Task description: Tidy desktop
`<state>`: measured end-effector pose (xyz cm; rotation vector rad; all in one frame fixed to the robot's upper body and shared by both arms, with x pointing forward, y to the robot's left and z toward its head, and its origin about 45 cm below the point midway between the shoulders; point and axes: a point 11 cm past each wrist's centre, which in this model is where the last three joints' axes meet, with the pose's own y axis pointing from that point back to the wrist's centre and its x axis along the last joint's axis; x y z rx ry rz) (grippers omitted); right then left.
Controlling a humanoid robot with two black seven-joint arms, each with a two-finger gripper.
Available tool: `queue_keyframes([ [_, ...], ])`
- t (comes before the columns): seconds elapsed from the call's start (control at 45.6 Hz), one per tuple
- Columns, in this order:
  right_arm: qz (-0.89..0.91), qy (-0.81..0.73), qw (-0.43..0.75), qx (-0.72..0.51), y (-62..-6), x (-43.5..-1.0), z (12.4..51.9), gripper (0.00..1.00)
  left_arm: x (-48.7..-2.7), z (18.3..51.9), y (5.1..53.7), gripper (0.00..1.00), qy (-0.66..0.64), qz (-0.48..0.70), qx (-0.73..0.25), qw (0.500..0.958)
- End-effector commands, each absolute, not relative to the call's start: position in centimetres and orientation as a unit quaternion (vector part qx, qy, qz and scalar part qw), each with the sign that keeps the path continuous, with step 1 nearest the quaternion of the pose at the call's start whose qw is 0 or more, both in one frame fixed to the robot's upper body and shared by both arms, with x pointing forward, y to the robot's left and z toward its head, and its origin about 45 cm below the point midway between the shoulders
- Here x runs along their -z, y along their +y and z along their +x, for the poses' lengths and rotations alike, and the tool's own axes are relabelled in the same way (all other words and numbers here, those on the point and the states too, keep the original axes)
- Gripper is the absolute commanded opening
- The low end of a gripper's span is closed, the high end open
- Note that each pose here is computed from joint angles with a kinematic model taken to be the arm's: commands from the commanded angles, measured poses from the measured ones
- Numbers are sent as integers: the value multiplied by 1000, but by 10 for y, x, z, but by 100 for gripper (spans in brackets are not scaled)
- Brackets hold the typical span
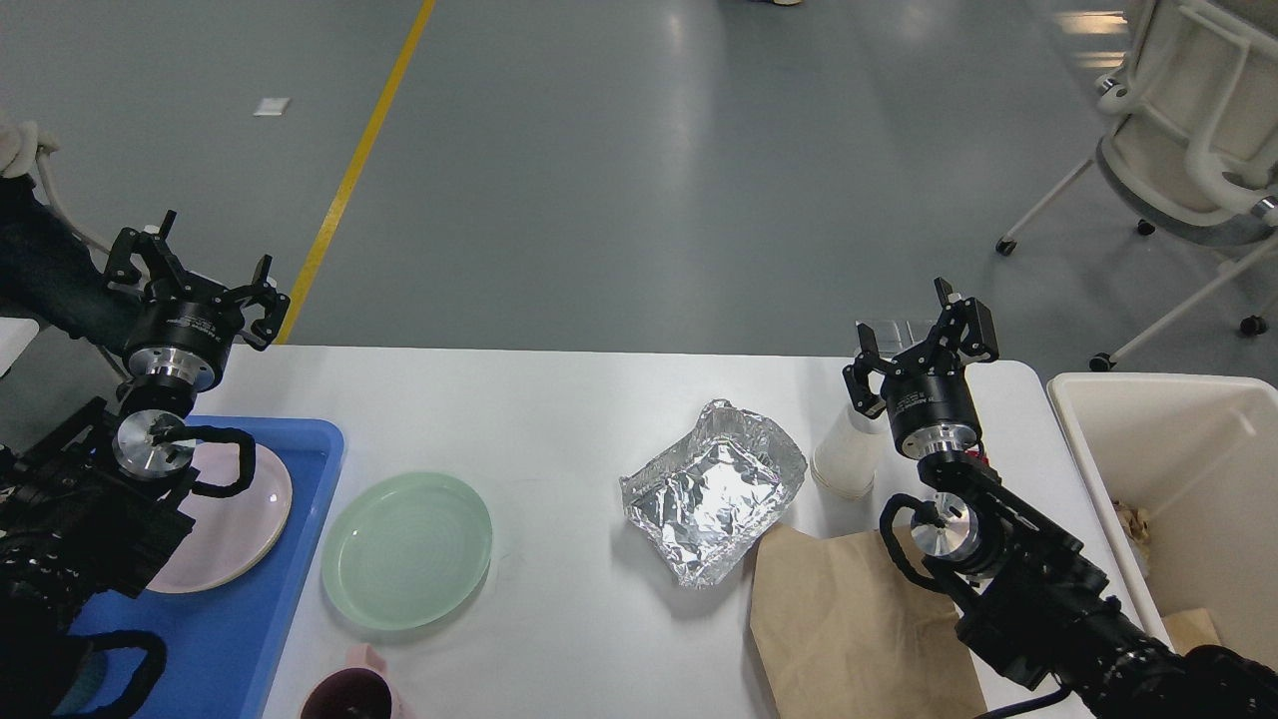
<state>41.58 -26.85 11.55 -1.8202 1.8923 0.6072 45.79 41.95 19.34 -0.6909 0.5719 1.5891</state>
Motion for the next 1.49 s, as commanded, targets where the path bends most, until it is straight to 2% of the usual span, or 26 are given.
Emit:
queue_keyframes([
  [0.0,-659,685,222,-220,-269,-116,416,100,-190,458,411,96,249,-262,-676,642],
  [0.088,-659,685,222,-220,-269,-116,416,100,-185,457,402,97,243,-215,-661,677],
  [0.263,-658,685,221,-220,-269,-115,416,100,-208,466,397,97,191,-107,-621,753],
  [0.548,-659,685,222,-220,-269,-116,416,100,-219,468,395,97,111,129,-549,818],
  [0.746,-659,685,222,-220,-269,-116,416,100,-222,470,392,97,60,316,-476,819],
  [0.965,-659,685,222,-220,-269,-116,416,100,-220,457,390,97,63,427,-375,820],
  [1.14,-659,685,222,-220,-269,-116,416,100,-210,441,386,97,56,571,-247,781],
  [1.36,-659,685,222,-220,-269,-116,416,100,-202,440,373,97,50,596,-213,773],
  [1.469,-659,685,222,-220,-269,-116,416,100,-193,425,363,97,69,611,-167,770],
])
